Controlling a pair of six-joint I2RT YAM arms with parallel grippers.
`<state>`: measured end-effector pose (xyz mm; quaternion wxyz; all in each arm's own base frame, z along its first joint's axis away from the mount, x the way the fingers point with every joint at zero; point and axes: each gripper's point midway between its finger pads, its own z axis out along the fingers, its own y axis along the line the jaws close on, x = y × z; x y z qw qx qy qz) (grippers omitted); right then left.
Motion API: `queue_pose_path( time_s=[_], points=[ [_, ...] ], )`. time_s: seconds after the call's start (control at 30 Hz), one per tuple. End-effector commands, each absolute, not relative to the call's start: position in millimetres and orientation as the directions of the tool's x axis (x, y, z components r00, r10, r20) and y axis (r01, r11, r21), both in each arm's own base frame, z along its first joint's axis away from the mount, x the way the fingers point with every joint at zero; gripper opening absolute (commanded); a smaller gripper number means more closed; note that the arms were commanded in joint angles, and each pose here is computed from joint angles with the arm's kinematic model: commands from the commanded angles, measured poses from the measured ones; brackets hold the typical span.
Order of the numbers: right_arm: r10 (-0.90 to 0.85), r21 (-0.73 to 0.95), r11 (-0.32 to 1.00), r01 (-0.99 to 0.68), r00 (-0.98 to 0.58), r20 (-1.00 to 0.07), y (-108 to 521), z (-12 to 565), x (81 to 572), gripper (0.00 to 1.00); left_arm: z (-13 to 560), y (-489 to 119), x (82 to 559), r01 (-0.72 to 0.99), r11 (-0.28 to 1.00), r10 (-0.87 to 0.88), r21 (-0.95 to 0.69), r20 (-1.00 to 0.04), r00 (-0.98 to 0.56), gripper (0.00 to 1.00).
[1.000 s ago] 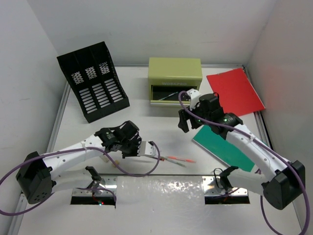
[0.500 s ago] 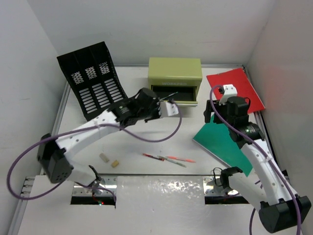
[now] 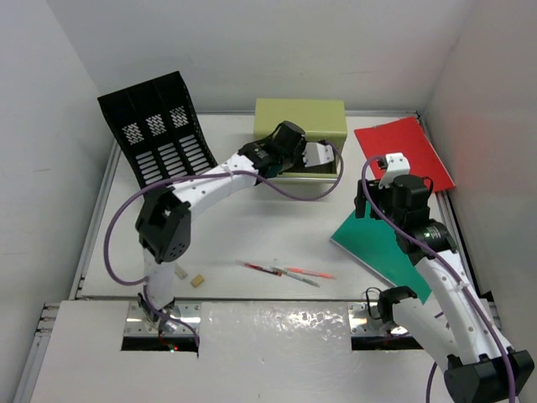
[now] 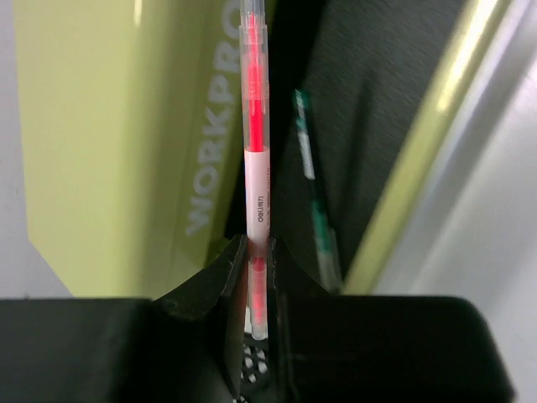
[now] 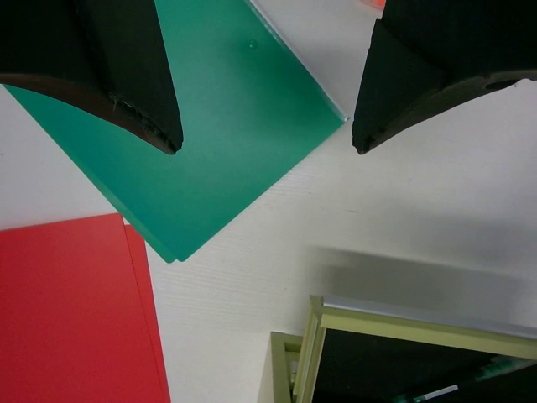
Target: Organize the desk
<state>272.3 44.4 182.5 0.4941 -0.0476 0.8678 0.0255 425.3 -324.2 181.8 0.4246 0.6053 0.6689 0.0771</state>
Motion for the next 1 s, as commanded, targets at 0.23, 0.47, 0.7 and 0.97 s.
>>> queue_pose_path(
  time_s=[0.23, 0.47, 0.7, 0.97],
  points=[
    [-0.104, -0.028, 0.987, -0.159, -0.491, -0.865, 46.8, 186.4, 268.0, 0.8, 206.8, -333.4, 469.0, 0.636, 0.349, 0.846, 0.688, -0.524, 0.103, 0.15],
    [-0.137, -0.02, 0.971, -0.238, -0.486, -0.863, 58.2, 188.1, 265.9, 0.82, 207.4, -323.6, 448.3, 0.657, 0.344, 0.831, 0.671, -0.543, 0.119, 0.59],
    [-0.188, 0.077, 0.898, -0.434, -0.536, -0.823, 94.3, 171.8, 256.8, 0.78, 266.6, -307.2, 437.1, 0.628, 0.567, 0.701, 0.534, -0.713, -0.026, 0.64],
    [-0.338, 0.184, 0.735, -0.653, -0.587, -0.736, 154.2, 113.0, 217.4, 0.61, 286.2, -207.8, 390.3, 0.608, 0.727, 0.527, 0.319, -0.827, -0.196, 0.68]
  ],
)
